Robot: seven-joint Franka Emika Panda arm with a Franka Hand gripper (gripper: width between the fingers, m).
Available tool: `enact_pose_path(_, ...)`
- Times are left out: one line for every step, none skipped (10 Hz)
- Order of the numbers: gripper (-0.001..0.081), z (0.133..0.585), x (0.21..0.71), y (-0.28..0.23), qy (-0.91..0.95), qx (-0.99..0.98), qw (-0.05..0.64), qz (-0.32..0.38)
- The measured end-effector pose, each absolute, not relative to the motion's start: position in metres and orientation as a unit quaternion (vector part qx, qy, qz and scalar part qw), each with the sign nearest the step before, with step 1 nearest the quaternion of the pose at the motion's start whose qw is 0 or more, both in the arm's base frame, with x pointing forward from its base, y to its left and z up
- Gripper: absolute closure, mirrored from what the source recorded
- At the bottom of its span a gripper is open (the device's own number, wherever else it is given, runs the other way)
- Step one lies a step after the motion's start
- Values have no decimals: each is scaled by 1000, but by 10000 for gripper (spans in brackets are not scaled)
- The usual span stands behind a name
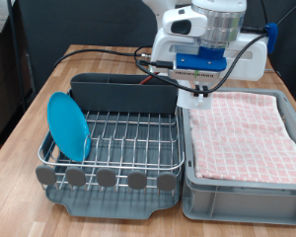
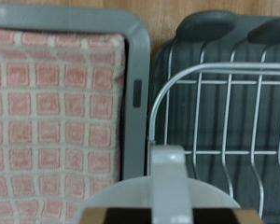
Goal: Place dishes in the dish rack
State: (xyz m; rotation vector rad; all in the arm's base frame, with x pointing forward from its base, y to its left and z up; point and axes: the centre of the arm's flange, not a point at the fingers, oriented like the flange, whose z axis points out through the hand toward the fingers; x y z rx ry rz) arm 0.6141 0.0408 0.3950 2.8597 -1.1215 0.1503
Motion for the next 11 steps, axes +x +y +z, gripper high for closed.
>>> enact_pose_path(735, 396, 626, 37, -366, 928, 33, 57)
enact_pose_path(735, 395, 637, 33, -366, 928, 34, 63)
enact_pose_path(735, 394, 647, 31, -364, 928, 32, 66)
enact_pose_path(735, 393, 656, 30, -363, 929, 30, 69)
enact_pose_path(735, 391, 664, 30, -360, 930, 27, 70)
enact_pose_path(735, 388, 672, 30, -357, 931, 25, 69)
enact_pose_path(735, 386, 678, 32, -356, 932, 25, 66)
enact_pose_path(735, 383, 684, 33, -355, 932, 23, 65)
enact_pose_path(735, 380, 688, 35, -355, 932, 24, 63)
enact_pose_path(735, 377, 692, 36, -356, 932, 25, 61)
enact_pose_path(735, 374, 695, 36, -357, 932, 25, 61)
